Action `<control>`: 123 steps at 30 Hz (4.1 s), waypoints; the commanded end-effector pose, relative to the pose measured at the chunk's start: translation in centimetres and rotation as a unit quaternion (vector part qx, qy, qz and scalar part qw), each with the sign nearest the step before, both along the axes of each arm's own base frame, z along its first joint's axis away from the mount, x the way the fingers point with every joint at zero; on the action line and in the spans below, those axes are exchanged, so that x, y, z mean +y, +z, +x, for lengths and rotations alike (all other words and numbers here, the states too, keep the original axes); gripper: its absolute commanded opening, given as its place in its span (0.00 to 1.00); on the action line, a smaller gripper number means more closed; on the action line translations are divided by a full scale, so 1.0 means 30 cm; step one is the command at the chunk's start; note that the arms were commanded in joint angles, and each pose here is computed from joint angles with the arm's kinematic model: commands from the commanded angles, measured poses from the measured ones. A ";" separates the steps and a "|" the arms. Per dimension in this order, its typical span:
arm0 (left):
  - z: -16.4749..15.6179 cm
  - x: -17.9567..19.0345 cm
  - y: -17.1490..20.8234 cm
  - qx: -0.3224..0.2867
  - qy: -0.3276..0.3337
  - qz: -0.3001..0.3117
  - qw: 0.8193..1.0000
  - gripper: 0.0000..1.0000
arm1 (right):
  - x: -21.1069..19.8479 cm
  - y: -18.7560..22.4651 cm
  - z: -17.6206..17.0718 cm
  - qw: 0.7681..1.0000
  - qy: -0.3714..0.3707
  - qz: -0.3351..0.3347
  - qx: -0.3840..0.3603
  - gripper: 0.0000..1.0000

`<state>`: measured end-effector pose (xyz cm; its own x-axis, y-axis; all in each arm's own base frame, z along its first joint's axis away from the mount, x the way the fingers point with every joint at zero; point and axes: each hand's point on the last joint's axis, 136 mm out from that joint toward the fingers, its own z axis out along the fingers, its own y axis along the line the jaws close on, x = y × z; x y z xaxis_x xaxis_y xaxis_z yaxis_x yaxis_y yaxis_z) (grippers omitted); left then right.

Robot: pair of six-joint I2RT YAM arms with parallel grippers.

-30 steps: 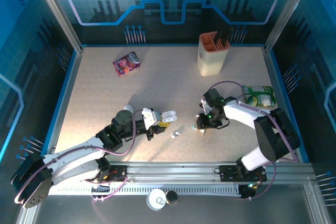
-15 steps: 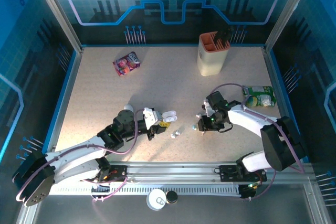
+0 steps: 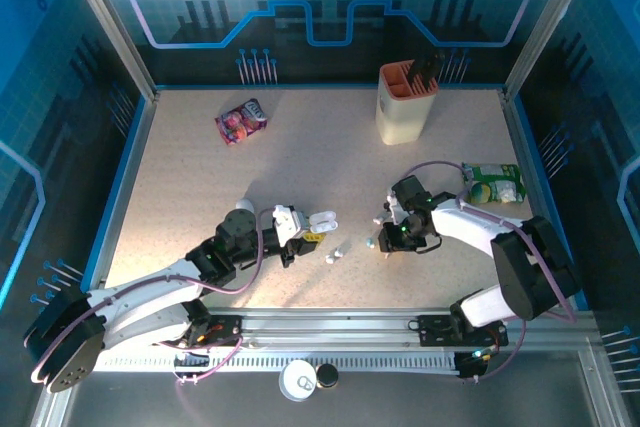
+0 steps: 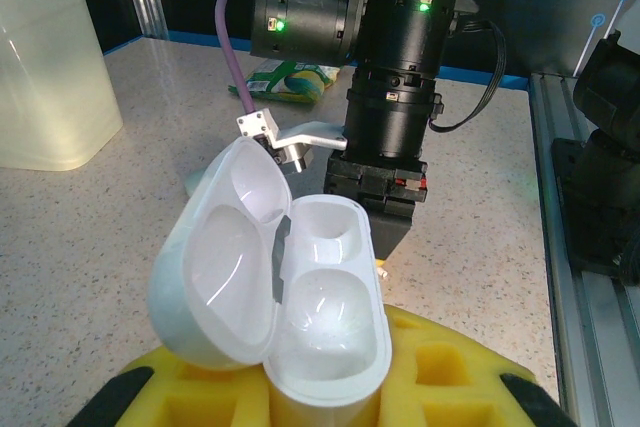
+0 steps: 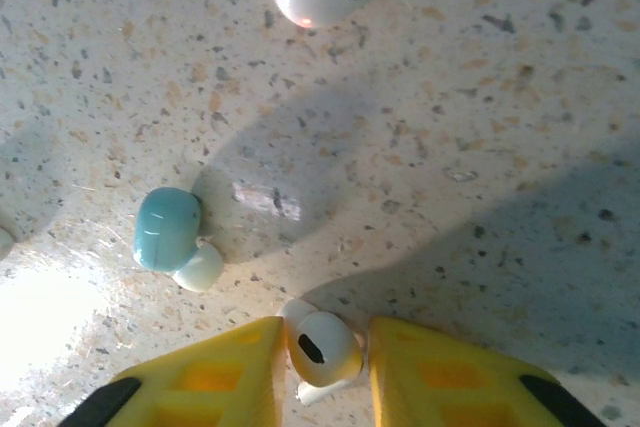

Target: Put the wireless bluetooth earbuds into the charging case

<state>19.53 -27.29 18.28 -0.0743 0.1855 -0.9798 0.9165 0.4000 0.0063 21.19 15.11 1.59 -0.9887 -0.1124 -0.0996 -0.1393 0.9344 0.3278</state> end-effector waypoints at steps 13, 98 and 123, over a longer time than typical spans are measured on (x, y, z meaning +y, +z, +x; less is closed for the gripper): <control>-0.003 0.004 0.016 -0.002 0.003 -0.011 1.000 0.10 | 0.057 0.190 0.106 0.983 0.038 0.069 -0.164 0.22; 0.071 -0.021 0.054 0.119 0.028 -0.070 0.990 0.08 | 0.070 0.588 0.126 0.893 -0.020 0.215 -0.395 0.57; -0.021 0.095 0.138 0.035 0.042 -0.111 0.992 0.05 | 0.498 0.041 0.069 0.978 0.141 0.143 -0.061 0.52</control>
